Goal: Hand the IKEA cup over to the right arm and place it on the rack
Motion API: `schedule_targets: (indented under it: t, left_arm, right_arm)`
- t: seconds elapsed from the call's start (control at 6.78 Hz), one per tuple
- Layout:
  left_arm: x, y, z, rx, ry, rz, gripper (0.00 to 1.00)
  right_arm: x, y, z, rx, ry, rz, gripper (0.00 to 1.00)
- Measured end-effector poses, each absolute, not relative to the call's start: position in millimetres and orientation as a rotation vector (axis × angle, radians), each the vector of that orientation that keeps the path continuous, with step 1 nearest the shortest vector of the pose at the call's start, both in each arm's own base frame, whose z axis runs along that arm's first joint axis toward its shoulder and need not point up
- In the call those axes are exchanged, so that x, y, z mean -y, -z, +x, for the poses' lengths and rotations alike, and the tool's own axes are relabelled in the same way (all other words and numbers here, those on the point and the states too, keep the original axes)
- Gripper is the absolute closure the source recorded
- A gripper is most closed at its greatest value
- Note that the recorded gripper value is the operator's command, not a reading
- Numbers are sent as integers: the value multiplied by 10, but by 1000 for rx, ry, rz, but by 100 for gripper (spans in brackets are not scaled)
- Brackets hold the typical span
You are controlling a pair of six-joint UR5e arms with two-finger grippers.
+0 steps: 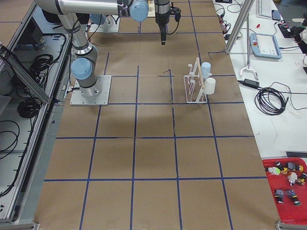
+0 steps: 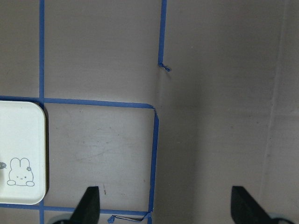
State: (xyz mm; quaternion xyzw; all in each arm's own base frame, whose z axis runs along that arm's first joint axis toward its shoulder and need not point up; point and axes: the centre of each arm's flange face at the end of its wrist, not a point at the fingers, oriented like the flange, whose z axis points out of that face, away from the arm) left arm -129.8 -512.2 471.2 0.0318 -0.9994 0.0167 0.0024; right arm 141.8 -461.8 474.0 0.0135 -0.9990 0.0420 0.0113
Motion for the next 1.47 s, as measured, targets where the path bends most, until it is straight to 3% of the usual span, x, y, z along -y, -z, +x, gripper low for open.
schedule_targets:
  t: [1.47]
  left_arm:
    - [5126, -4704, -1298, 3135, -50, 99, 0]
  right_arm:
    - [4539, -4729, 1421, 3122, -95, 42, 0]
